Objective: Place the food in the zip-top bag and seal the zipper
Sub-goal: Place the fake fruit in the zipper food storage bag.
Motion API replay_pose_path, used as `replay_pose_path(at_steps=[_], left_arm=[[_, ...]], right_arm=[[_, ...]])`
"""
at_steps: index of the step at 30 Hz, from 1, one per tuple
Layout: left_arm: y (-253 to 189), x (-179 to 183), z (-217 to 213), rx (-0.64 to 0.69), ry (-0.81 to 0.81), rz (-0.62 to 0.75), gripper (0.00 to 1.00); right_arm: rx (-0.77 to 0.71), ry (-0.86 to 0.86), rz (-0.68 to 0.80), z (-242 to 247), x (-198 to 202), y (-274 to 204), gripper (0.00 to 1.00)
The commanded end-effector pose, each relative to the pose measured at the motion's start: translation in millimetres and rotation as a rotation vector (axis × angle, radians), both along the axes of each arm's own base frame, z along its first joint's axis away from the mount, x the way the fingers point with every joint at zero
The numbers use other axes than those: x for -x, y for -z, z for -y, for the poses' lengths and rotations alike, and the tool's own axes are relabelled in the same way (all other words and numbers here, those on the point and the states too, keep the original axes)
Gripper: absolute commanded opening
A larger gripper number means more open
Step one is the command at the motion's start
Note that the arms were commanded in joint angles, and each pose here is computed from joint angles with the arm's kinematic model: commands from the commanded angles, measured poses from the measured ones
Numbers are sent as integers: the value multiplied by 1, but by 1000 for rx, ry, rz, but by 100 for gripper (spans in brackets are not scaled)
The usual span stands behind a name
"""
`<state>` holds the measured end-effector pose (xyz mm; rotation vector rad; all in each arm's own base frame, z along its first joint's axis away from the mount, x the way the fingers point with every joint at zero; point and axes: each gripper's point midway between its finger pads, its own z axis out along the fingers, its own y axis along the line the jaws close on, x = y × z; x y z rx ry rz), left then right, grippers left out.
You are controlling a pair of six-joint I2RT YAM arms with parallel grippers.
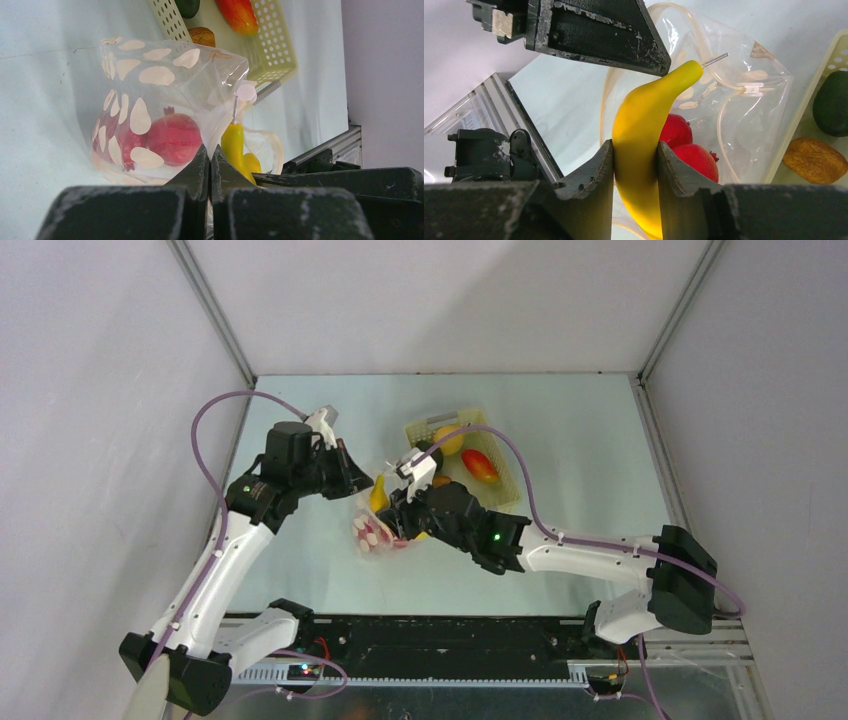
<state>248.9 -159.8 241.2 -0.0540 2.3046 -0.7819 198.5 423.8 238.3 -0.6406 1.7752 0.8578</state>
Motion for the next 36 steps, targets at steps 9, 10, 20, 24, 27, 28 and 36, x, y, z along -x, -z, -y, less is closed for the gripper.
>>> replay_pose_path(at_steps=[9, 10, 20, 24, 27, 28, 36], left_arm=[[-28, 3, 11, 79, 71, 114, 0], [-28, 3, 11, 79, 71, 114, 0], [-26, 2, 11, 74, 68, 106, 0], [-24, 0, 8, 60, 50, 103, 0], [-25, 0, 8, 63, 53, 104, 0], [-25, 0, 9, 65, 53, 105, 0], [-29, 3, 12, 82, 80, 117, 0]], right_arm=[[36, -55, -47, -8, -8, 3, 10], [45, -63, -44, -9, -7, 5, 10], [111, -198, 79, -17, 18, 0, 11], [132, -269, 106, -16, 36, 2, 9], [142, -273, 111, -9, 41, 1, 9], [147, -271, 109, -7, 41, 2, 9], [101, -71, -4, 10, 0, 5, 9]])
